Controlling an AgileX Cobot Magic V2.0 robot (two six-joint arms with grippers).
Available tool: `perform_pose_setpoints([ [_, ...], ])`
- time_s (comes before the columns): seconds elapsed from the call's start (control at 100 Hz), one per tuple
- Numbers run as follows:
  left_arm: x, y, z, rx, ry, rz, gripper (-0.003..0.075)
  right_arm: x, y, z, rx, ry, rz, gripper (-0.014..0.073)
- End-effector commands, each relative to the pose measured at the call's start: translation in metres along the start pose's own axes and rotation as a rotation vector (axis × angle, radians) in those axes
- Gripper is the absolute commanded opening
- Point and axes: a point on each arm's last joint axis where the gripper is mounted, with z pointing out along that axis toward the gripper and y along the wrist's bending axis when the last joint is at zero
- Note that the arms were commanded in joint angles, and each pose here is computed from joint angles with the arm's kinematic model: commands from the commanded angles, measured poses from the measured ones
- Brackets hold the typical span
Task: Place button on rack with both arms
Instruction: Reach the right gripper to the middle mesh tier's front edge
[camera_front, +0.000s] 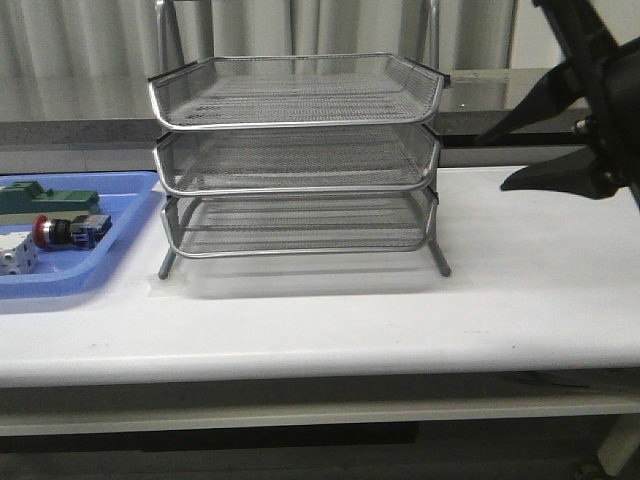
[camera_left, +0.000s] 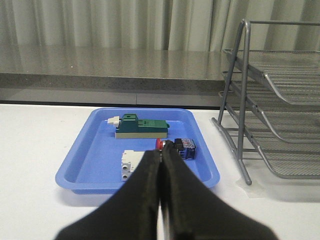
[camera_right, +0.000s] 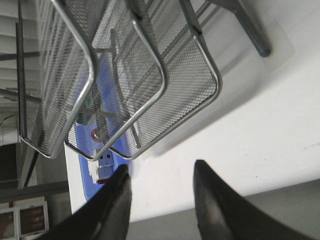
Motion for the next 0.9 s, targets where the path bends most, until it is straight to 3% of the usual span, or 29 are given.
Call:
perform_pose_setpoints([
  [0.0, 0.01, 0.0, 0.0, 0.005, -0.056, -0.011, -0.0021, -0.01, 0.019, 0.008, -0.14, 0.011, 0.084, 0.0326],
  [0.31, 0.01, 0.0, 0.0, 0.005, -0.056, -0.011, -0.0021, -0.031, 0.024, 0.055, -0.188, 0.094, 0.101, 0.0326],
  [0.89, 0.01, 0.0, 0.0, 0.005, -0.056, -0.011, -0.0021, -0.045, 0.026, 0.097, -0.2, 0.128, 0.105, 0.0326],
])
